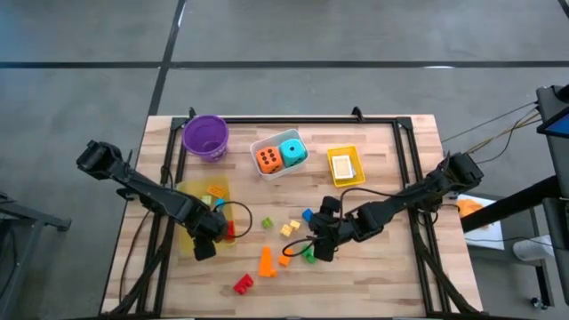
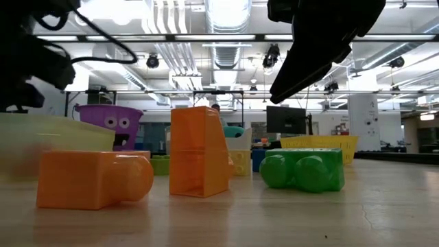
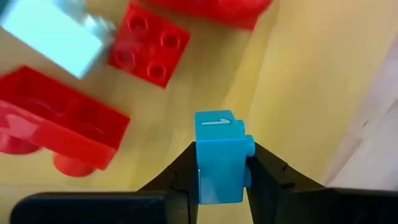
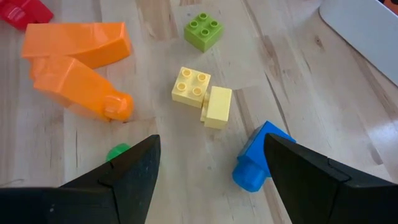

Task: Pick & Place Toys
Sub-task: Put the light blue game piece into the light yellow bin

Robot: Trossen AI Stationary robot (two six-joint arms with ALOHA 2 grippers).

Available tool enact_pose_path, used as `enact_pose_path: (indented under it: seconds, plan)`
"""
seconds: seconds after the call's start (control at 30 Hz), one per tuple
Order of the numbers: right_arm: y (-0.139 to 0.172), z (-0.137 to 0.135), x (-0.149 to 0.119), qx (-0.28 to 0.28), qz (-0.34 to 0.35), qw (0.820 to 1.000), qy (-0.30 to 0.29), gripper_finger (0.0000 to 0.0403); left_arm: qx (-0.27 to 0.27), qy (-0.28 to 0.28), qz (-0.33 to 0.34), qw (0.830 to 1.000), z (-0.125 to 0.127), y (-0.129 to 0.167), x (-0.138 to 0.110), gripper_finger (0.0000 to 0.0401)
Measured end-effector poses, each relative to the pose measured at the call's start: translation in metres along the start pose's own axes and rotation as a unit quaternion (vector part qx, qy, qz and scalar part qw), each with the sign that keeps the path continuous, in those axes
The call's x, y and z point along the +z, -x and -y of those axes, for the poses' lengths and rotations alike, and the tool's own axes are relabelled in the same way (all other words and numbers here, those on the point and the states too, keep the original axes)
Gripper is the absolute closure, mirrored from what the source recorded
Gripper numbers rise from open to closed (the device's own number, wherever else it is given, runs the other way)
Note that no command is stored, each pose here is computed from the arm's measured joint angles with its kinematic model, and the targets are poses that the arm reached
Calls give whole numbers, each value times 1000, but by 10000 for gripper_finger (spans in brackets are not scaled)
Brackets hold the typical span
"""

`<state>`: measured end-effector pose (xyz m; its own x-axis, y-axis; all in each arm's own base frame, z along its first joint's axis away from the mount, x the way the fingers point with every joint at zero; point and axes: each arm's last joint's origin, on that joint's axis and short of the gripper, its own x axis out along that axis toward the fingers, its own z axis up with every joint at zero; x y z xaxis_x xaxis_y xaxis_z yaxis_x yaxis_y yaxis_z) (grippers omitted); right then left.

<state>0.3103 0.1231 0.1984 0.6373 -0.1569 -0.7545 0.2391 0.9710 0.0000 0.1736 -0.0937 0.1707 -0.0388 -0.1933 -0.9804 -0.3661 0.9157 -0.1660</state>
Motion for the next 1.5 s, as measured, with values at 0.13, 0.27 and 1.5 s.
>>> enact_pose_path:
  seconds: [0.13,0.27,1.5]
  plan:
    - [0,-1,0,1,0,1000,2,120,9,5,-10,1000,-6,-8,-3,317]
    - [0,-1,0,1,1,1000,2,120,7,4,-8,1000,-9,-14,-4,317]
    - [0,-1,0,3,1,1000,2,120,-34,18,10,999,-11,-29,-2,201]
